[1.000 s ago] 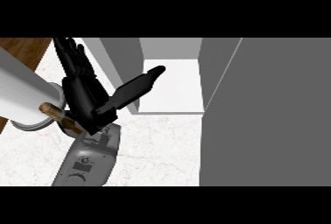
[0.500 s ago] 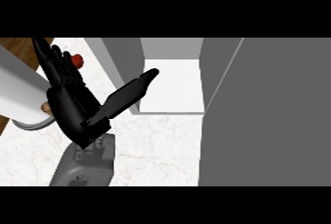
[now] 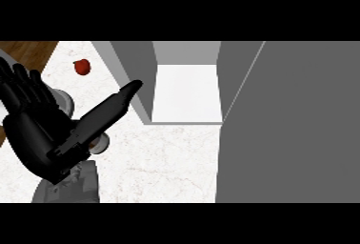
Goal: Pick up the wine, place it into the cabinet and close the cabinet
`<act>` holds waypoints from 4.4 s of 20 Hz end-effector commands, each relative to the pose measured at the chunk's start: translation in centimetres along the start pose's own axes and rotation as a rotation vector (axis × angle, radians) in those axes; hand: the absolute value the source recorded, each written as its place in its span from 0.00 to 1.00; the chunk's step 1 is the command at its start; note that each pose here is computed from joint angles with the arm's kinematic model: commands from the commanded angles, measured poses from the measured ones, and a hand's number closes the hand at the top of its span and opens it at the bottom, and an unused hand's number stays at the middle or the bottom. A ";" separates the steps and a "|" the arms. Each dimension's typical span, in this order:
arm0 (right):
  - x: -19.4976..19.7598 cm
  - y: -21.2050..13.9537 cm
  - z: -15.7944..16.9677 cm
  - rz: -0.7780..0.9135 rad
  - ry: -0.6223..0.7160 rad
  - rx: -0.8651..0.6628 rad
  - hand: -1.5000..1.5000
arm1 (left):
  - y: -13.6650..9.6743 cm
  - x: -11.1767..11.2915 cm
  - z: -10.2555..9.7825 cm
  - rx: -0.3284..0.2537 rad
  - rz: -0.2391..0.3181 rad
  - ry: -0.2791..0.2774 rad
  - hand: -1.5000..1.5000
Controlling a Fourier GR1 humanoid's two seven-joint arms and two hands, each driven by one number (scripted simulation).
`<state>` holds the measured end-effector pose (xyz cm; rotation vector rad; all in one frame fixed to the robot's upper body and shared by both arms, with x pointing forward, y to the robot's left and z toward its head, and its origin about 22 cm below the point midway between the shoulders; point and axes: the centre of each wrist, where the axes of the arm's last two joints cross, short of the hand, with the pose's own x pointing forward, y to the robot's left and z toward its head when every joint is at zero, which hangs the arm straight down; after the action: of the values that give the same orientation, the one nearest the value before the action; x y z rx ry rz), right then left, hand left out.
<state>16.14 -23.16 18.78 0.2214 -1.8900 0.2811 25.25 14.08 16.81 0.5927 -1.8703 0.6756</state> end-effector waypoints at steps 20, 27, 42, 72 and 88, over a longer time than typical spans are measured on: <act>3.3 0.7 1.8 -0.024 -0.056 0.030 0.00 | 7.0 -4.3 0.3 0.083 0.000 0.188 0.00; 3.1 0.2 2.1 -0.019 -0.063 0.022 0.00 | 9.9 -7.4 -1.6 0.099 -0.001 0.205 0.00; 4.2 0.1 2.6 0.001 -0.059 0.019 0.00 | 13.4 -14.5 -2.0 0.150 -0.042 0.214 0.00; 3.8 0.3 3.2 -0.008 -0.047 0.045 0.00 | 16.0 -24.7 1.6 0.095 -0.008 0.245 0.00; 4.2 0.2 0.9 -0.017 -0.066 0.052 0.00 | 13.7 -27.4 0.9 0.094 0.048 0.252 0.00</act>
<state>16.78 -23.10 20.92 0.1861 -1.8896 0.3059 24.95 26.64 -10.48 0.5075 -1.6138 0.8197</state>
